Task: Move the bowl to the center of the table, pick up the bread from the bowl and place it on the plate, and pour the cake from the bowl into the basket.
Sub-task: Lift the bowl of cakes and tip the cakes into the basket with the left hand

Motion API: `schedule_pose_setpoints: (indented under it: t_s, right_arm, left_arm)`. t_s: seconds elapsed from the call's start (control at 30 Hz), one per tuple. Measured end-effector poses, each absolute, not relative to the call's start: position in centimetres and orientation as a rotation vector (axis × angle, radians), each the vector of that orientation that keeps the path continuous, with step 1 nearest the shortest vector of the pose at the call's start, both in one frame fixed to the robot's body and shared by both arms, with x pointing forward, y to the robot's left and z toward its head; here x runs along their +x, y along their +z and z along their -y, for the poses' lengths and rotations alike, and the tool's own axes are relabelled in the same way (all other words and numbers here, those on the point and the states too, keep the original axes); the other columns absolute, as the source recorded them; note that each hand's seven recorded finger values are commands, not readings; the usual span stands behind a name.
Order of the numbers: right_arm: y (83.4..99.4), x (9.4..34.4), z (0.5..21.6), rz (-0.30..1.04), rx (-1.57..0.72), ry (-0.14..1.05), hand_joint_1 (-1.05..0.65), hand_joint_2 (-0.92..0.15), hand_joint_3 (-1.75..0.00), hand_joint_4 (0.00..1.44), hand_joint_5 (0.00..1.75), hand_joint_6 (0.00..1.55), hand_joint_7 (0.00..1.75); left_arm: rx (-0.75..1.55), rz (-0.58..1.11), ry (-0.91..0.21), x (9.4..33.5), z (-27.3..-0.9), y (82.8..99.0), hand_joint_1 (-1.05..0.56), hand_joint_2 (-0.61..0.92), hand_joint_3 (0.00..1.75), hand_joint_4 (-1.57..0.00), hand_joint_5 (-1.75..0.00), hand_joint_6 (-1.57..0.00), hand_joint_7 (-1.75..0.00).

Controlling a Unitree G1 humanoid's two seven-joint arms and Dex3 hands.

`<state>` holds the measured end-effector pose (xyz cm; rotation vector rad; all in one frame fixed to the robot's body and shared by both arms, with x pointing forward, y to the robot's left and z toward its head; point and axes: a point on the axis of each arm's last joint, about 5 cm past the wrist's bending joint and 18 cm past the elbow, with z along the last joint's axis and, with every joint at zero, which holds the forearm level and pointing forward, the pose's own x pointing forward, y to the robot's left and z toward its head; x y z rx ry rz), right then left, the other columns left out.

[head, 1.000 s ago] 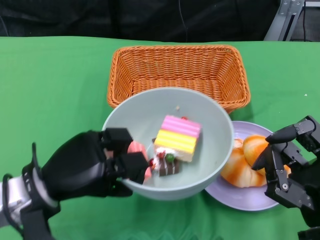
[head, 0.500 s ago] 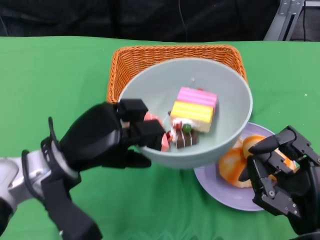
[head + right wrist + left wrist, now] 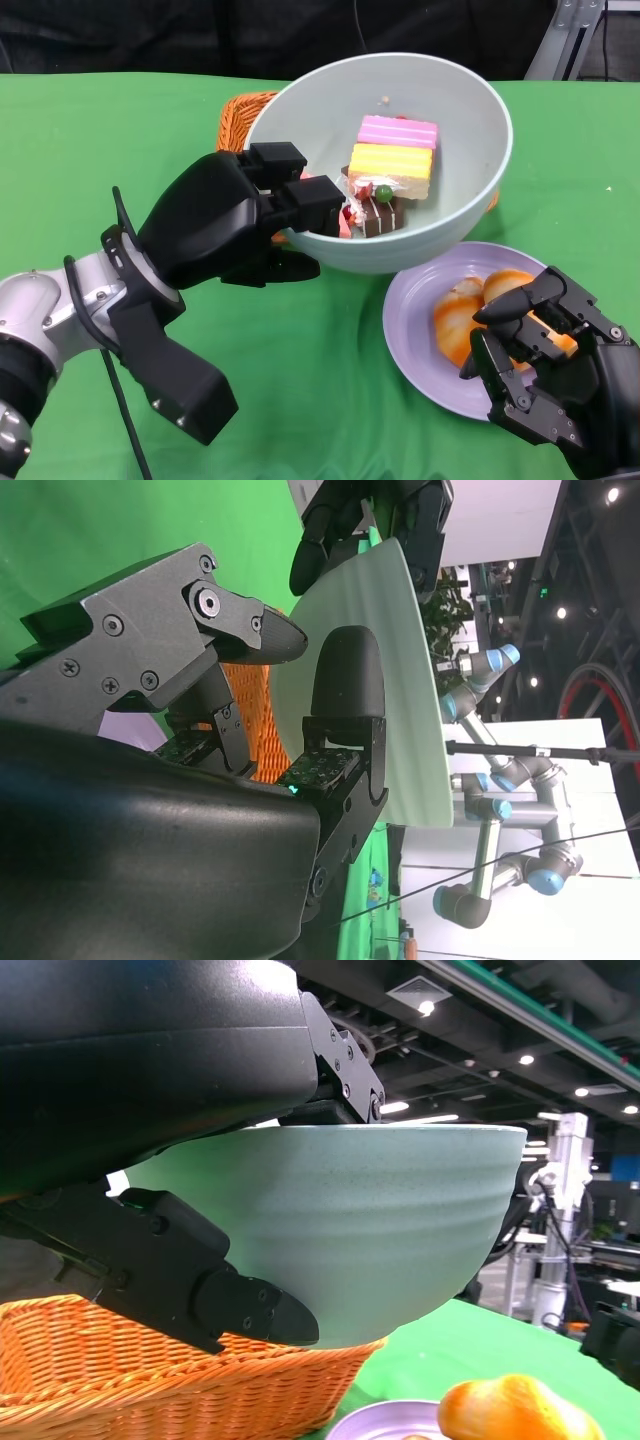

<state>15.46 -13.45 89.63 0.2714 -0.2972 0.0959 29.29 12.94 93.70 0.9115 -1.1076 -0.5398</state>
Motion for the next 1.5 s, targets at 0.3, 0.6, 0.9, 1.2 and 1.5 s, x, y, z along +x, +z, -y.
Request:
schedule_pose_setpoints:
  t_s: [0.3, 0.6, 0.9, 1.2, 1.5]
  right_arm:
    - [89.6, 15.5, 13.3, 0.294, 0.280, 0.105, -0.12, -0.65, -0.80, 0.69, 1.67, 0.63, 1.29]
    - [89.7, 15.8, 13.0, 0.300, 0.270, 0.118, -0.12, -0.67, -0.80, 0.71, 1.66, 0.63, 1.29]
    - [89.7, 15.8, 12.8, 0.303, 0.239, 0.119, -0.14, -0.67, -0.79, 0.72, 1.65, 0.62, 1.30]
    - [89.6, 15.6, 12.5, 0.296, 0.245, 0.132, -0.13, -0.68, -0.78, 0.69, 1.66, 0.61, 1.32]
    - [89.3, 15.5, 12.5, 0.279, 0.248, 0.133, -0.15, -0.66, -0.78, 0.69, 1.66, 0.61, 1.32]
  left_arm:
    - [0.846, 1.058, -0.488, 30.3, -11.6, 94.3, -0.06, 0.61, 0.92, -0.66, -1.74, -0.67, -1.55]
    - [0.809, 1.004, -0.491, 31.2, -10.2, 95.3, -0.10, 0.60, 0.99, -0.62, -1.74, -0.67, -1.46]
    - [0.712, 0.953, -0.499, 31.5, -8.4, 96.2, -0.08, 0.62, 1.00, -0.63, -1.75, -0.63, -1.60]
    - [0.637, 0.866, -0.522, 31.9, -6.5, 96.9, -0.08, 0.63, 0.99, -0.64, -1.75, -0.61, -1.68]
    - [0.520, 0.743, -0.559, 32.0, -5.1, 97.1, -0.06, 0.61, 1.03, -0.65, -1.75, -0.66, -1.58]
